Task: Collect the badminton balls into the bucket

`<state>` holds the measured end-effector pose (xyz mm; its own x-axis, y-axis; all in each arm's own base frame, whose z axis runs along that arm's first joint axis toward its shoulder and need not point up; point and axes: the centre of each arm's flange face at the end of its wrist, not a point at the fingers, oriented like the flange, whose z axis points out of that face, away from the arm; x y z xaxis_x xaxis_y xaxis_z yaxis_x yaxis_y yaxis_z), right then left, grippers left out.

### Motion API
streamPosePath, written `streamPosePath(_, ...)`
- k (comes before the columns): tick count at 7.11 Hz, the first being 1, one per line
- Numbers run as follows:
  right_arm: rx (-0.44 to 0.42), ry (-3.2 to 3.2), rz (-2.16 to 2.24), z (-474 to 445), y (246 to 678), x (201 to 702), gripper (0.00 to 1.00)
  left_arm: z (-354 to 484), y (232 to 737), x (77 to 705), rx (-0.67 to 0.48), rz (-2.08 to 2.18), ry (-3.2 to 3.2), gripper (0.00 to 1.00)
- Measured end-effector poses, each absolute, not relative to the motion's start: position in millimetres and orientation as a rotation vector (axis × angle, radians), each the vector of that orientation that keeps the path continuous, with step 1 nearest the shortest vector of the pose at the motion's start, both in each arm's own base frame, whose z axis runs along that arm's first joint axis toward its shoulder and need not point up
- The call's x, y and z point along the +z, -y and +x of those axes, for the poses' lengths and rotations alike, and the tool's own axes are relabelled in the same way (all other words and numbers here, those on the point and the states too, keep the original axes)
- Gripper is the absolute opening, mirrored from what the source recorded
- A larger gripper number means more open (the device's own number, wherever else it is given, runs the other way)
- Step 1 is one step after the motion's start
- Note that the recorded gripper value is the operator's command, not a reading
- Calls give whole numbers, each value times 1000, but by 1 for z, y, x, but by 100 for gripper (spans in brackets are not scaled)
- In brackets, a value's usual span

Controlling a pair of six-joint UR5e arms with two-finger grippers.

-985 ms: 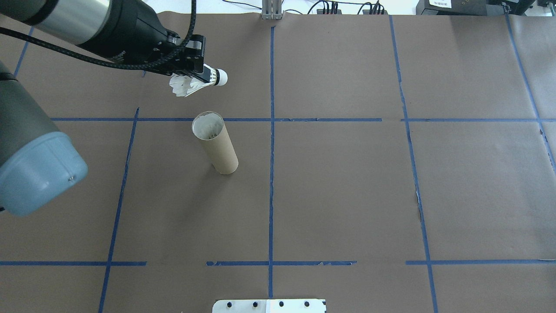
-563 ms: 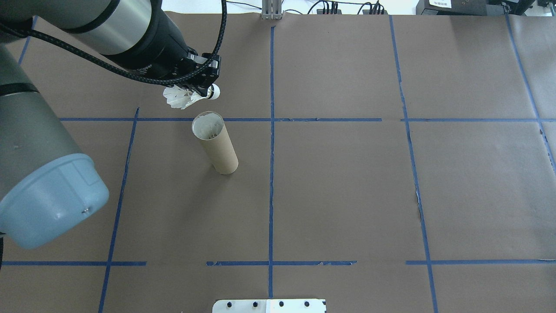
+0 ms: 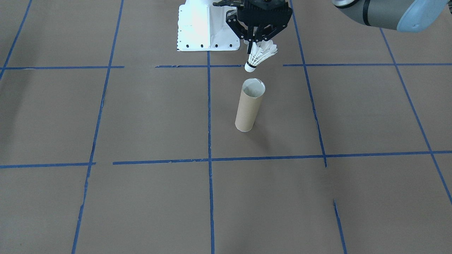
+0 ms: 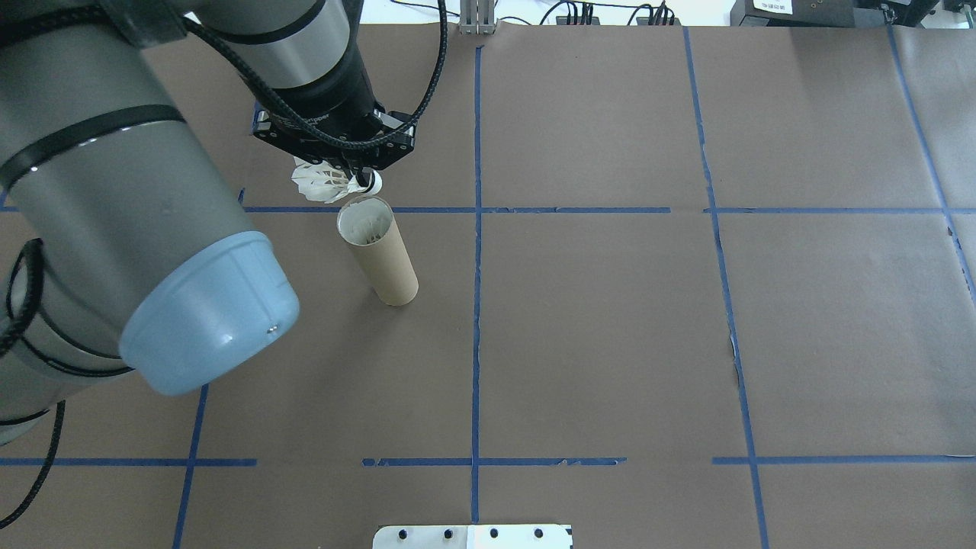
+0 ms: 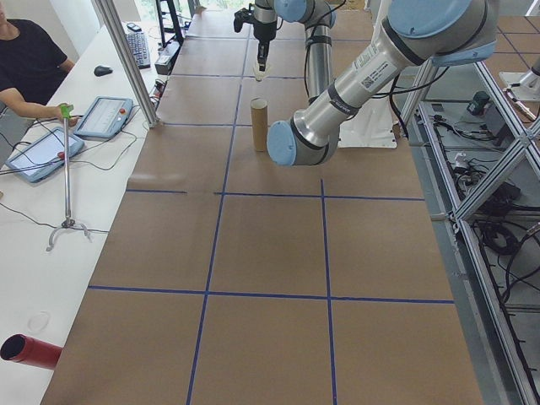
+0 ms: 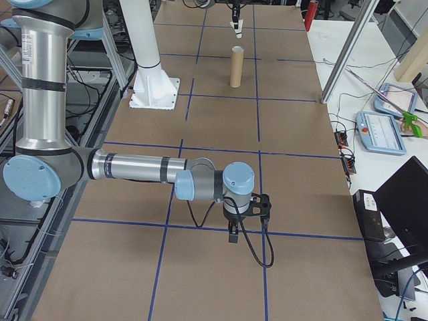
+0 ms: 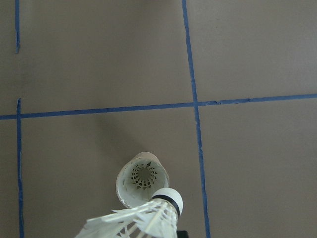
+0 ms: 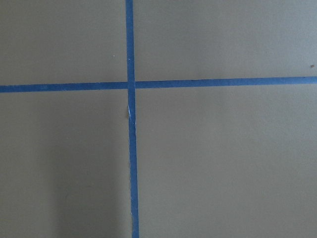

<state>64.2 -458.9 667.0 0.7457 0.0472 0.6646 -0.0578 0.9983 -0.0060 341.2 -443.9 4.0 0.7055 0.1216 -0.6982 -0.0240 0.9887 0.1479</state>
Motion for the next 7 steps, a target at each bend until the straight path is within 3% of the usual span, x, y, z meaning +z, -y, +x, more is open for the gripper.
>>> streamPosePath(3, 58, 727, 15, 64, 459, 667, 100, 407, 454, -27, 174, 114, -542, 0)
streamPosePath(7, 58, 727, 15, 64, 459, 667, 100, 427, 473, 10, 311, 88, -399, 0)
